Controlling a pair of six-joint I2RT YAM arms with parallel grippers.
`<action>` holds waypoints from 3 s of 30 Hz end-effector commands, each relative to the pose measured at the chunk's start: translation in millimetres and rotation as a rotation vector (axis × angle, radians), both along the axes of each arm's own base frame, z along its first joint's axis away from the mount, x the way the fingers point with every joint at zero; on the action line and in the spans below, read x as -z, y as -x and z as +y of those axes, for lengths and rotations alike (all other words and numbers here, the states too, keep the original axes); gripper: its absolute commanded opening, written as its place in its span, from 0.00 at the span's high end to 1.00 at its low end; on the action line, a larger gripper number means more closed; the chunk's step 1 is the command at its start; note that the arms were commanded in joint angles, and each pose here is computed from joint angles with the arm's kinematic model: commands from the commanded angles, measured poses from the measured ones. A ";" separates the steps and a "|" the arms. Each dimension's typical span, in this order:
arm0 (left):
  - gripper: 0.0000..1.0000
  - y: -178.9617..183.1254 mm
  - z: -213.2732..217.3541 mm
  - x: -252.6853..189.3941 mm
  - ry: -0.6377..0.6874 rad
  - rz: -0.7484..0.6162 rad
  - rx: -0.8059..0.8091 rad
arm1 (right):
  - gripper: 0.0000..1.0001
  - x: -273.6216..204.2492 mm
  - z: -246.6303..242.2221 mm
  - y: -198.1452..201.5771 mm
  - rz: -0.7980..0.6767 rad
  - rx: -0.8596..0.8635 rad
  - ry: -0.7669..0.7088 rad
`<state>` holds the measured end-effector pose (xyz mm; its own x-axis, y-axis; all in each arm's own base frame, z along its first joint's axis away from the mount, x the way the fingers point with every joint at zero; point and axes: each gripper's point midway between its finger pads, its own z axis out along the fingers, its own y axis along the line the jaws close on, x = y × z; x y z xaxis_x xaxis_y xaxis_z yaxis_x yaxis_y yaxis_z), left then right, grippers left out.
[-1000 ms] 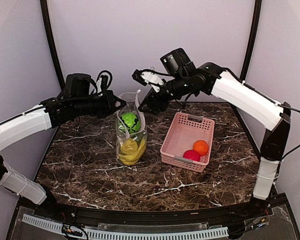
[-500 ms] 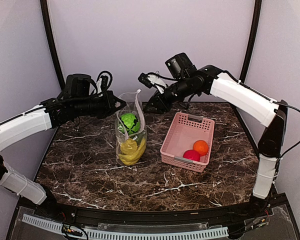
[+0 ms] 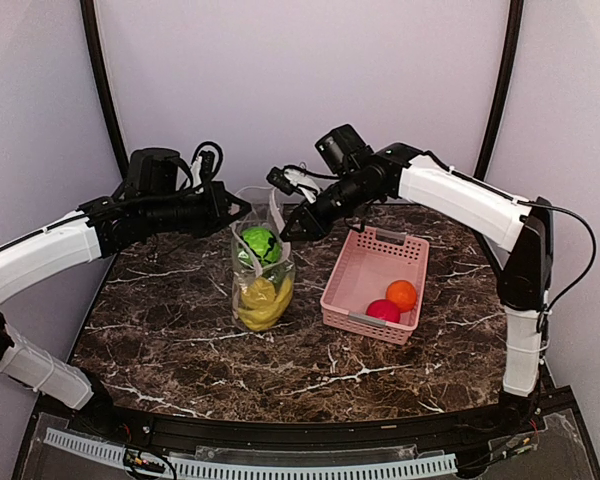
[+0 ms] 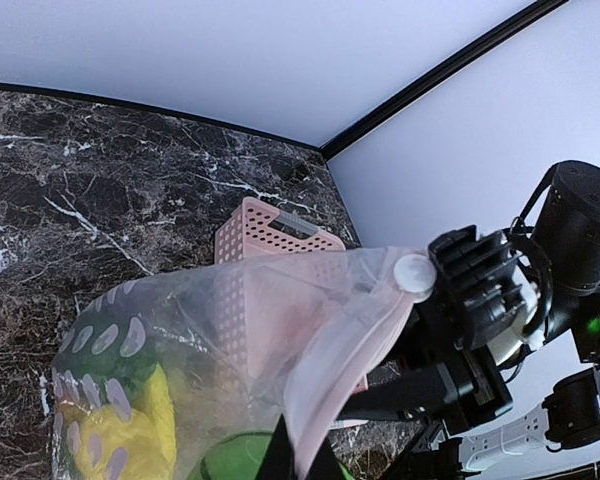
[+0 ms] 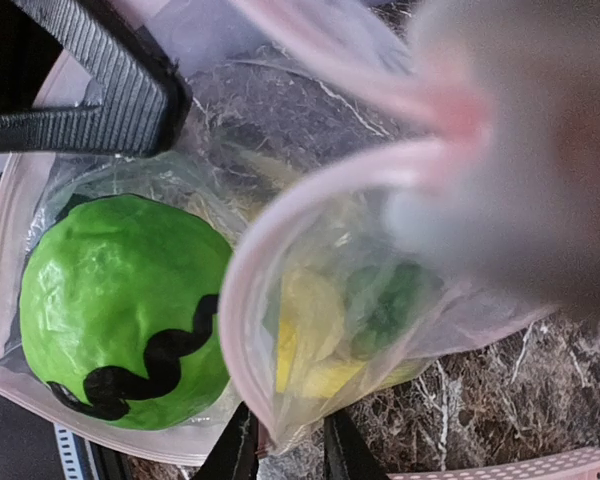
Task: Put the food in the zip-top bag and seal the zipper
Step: Adjust the zipper food storage bag at the center of the board.
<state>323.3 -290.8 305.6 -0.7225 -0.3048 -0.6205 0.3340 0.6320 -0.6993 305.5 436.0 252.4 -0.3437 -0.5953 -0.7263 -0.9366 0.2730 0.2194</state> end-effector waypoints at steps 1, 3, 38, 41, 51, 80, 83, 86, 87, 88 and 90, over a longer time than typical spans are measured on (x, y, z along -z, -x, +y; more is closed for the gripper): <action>0.99 7.7 4.0 -12.4 0.010 -0.046 0.011 | 0.98 -16.7 3.4 -0.2 -0.011 0.002 -0.031; 0.99 7.4 5.6 -11.0 0.000 -0.047 0.006 | 1.00 -32.6 0.5 1.5 -0.037 0.006 -0.050; 0.99 -1.6 20.5 -10.2 -0.130 -0.100 -0.046 | 0.79 -38.2 4.4 13.3 -0.039 -0.059 -0.054; 0.99 -3.1 20.8 0.9 -0.134 -0.079 -0.056 | 0.67 -17.7 8.6 21.6 0.028 -0.087 -0.038; 0.99 -4.0 14.2 10.5 -0.113 -0.050 -0.040 | 0.65 -9.0 18.6 44.3 0.063 -0.141 -0.032; 0.99 3.5 31.3 -18.4 0.022 -0.109 -0.126 | 0.98 -56.1 31.7 25.5 -0.058 -0.057 -0.097; 0.99 2.0 36.9 -19.1 -0.015 -0.130 -0.145 | 1.00 -79.8 26.0 26.7 -0.120 -0.056 -0.130; 0.99 0.8 40.3 -20.6 -0.031 -0.139 -0.158 | 1.00 -72.0 21.9 17.7 -0.138 -0.032 -0.093; 0.99 1.2 40.5 -20.3 -0.039 -0.140 -0.156 | 1.00 -70.9 19.8 14.7 -0.135 -0.023 -0.089; 0.99 1.4 40.5 -20.1 -0.043 -0.139 -0.155 | 1.00 -70.4 17.8 12.4 -0.133 -0.019 -0.088; 0.99 -0.7 45.1 -18.4 -0.063 -0.139 -0.180 | 0.97 -66.2 15.5 11.1 -0.124 -0.021 -0.082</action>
<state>327.4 -258.0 315.8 -0.5986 -0.3862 -0.7018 0.3110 0.6954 -0.6479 288.4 459.9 304.8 -0.2637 -0.5517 -0.7913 -0.9604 0.2266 0.1621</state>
